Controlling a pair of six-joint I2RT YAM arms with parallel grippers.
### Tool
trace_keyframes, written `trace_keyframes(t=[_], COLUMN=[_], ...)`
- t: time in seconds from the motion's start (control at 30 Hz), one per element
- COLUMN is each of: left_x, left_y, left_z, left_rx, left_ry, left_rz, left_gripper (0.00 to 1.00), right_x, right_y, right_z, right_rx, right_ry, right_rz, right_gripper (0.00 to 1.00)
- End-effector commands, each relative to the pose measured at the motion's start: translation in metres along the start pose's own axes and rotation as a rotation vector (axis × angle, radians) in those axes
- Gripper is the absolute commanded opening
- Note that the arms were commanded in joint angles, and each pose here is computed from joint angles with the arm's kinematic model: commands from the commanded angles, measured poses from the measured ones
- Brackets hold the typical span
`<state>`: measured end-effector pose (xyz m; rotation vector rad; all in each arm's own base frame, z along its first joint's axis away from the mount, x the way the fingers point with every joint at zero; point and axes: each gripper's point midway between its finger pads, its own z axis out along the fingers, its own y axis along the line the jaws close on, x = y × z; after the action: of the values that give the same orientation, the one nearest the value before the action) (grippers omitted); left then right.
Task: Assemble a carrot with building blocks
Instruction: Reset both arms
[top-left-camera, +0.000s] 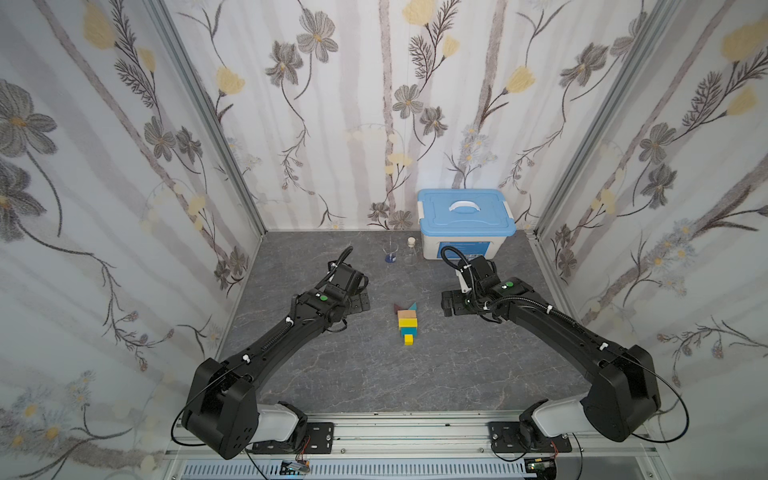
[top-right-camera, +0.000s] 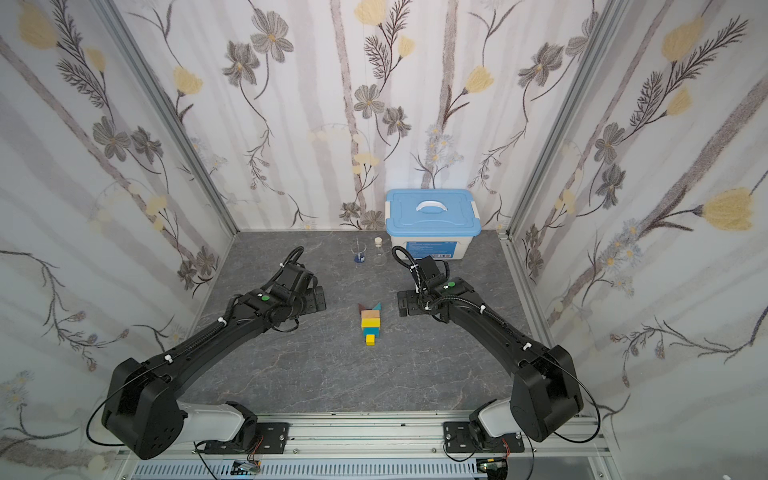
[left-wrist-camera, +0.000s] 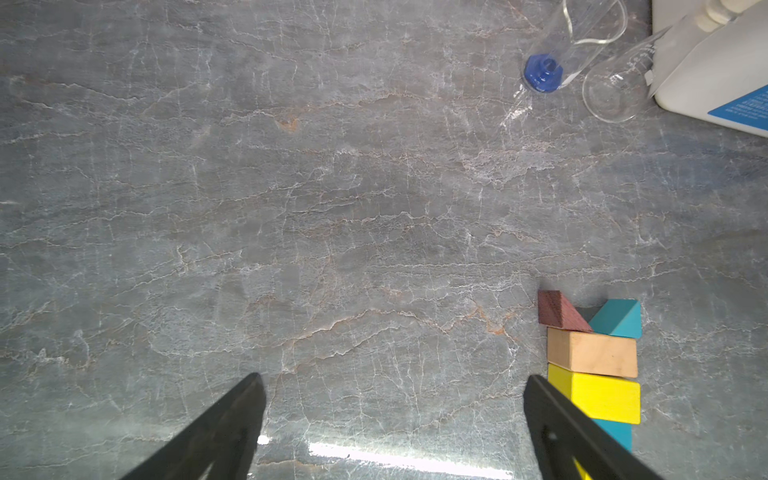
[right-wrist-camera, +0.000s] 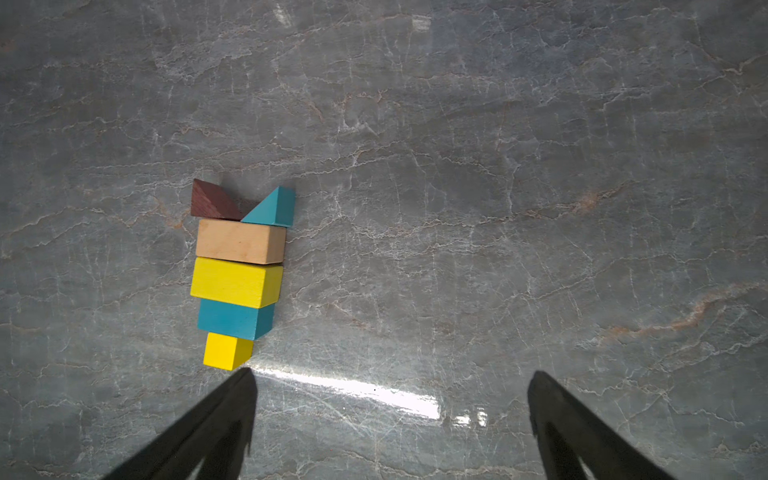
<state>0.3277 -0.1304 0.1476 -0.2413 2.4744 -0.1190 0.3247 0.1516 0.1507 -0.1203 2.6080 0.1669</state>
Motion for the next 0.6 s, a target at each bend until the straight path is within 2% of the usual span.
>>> trace_keyframes(t=[0.0,0.2,0.33,0.43,0.57], left_x=[-0.010,-0.022,-0.037,-0.047,-0.048], left_y=[0.007,0.023,0.045,0.063,0.091], left_z=[0.000,-0.003,-0.009,-0.017,-0.013], left_rx=[-0.027,-0.075,-0.120,-0.143,-0.211], left_ry=[-0.041,-0.089,-0.196,-0.280,-0.301], left_rz=[-0.004,0.011,-0.010,-0.035,-0.052], left_gripper=[1.00,1.00,1.00,1.00,1.00], right_x=[-0.007,-0.021,-0.035,-0.033,-0.017], right_y=[-0.004,-0.027,-0.071,-0.104,-0.144], right_z=[-0.004,-0.016,-0.029,-0.031,-0.028], right_rx=[0.009,0.084,0.257,0.325,0.446], right_ry=[-0.034,-0.117,-0.233,-0.287,-0.338], right_rz=[0.015,0.004,0.027,0.095,0.131], right_gripper=[1.00,1.00,1.00,1.00,1.00])
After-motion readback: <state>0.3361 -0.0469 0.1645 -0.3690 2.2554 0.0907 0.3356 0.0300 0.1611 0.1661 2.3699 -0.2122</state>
